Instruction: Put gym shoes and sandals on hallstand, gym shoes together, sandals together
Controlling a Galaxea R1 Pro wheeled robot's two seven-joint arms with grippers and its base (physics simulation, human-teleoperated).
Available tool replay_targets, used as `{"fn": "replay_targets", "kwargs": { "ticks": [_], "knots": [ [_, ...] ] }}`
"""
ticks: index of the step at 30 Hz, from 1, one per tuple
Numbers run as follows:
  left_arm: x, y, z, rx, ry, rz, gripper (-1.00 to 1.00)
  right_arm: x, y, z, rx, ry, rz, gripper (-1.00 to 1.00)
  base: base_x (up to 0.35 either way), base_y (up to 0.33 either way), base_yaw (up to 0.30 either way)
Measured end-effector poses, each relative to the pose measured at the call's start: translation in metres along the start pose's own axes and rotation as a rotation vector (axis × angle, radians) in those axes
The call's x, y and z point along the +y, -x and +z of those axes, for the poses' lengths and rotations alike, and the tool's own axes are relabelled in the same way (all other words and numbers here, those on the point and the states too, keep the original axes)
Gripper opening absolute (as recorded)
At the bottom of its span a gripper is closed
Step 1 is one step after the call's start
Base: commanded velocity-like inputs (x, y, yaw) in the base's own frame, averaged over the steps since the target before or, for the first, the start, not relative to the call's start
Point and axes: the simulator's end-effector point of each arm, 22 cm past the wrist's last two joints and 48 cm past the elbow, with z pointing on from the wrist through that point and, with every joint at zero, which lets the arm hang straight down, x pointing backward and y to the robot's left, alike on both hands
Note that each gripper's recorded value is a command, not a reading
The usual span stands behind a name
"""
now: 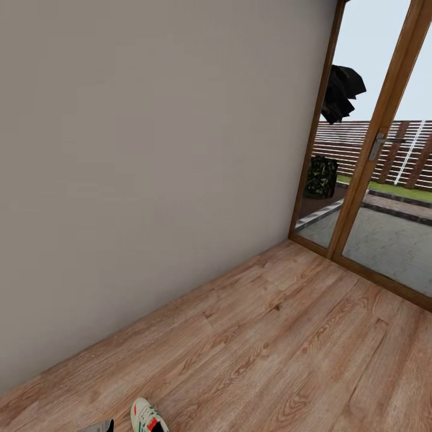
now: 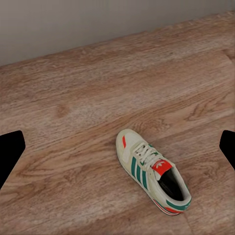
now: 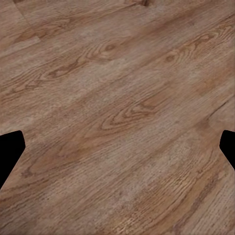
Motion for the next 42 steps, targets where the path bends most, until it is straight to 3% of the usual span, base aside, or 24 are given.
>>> {"fn": "replay_targets", "kwargs": {
  "ticks": [14, 28, 42],
  "knots": [
    [-0.0001, 0.0000, 0.0000, 0.000, 0.000, 0.000, 1.00, -0.0002, 0.0000, 0.0000, 0.000, -0.001, 0.000, 1.00, 0.000, -0.005, 0.006],
    [-0.0001, -0.0001, 0.0000, 0.000, 0.000, 0.000, 1.00, -0.0003, 0.0000, 0.0000, 0.000, -0.001, 0.000, 1.00, 0.000, -0.173, 0.172],
    [-0.0001, 0.0000, 0.0000, 0.000, 0.000, 0.001, 1.00, -0.0003, -0.0003, 0.0000, 0.001, -0.001, 0.000, 1.00, 0.000, -0.045, 0.036]
  ]
}}
